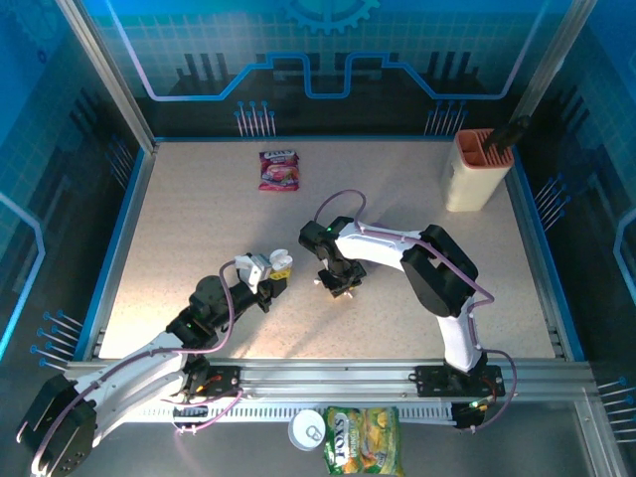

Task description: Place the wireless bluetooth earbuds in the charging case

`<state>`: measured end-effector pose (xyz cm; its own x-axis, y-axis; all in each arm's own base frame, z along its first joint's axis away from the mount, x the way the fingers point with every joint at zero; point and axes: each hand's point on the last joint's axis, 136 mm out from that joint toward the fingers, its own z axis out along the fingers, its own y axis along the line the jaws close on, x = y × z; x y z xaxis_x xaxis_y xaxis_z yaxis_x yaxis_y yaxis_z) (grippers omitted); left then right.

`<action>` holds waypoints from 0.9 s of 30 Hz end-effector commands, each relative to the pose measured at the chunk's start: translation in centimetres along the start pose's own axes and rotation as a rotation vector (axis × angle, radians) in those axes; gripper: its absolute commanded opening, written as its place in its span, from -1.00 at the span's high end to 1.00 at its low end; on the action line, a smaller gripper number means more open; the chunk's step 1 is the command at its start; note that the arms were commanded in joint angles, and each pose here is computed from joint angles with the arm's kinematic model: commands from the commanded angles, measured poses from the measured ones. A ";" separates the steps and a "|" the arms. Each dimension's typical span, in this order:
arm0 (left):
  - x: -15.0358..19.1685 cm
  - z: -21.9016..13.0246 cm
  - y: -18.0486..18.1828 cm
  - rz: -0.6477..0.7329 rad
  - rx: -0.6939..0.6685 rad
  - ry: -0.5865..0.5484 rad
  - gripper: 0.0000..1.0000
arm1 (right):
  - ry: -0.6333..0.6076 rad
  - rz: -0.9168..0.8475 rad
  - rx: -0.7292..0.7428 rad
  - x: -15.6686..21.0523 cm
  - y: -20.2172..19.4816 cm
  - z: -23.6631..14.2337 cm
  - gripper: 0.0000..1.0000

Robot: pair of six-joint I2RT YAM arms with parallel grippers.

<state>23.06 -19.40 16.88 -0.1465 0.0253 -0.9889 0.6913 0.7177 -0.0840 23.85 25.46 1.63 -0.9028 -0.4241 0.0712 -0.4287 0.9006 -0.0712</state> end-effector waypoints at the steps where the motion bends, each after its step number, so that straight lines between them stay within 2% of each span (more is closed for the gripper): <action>1: -0.7 0.0 0.2 0.001 -0.007 -0.027 0.82 | 0.037 -0.004 0.019 0.5 -0.6 0.4 0.49; 6: -0.7 0.1 0.2 0.003 -0.005 -0.027 0.81 | 0.006 0.005 0.014 0.2 -0.6 -0.1 0.60; 13: -0.7 0.5 0.1 0.005 0.002 -0.023 0.77 | -0.118 0.054 -0.007 -0.8 -1.0 -2.5 0.59; 18: -1.1 1.3 -0.4 0.024 0.042 -0.029 0.82 | -0.309 0.102 -0.105 -2.1 -0.5 -5.8 0.60; 27: -2.2 3.5 -1.4 0.072 0.119 -0.074 0.80 | -0.739 0.184 -0.318 -3.4 -0.3 -14.9 0.64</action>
<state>24.42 -21.67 14.94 -0.1706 0.0746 -0.9825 0.7369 0.6716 -0.0770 26.20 26.82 13.12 -0.8508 -0.2303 -0.4723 -0.3502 0.9186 0.1829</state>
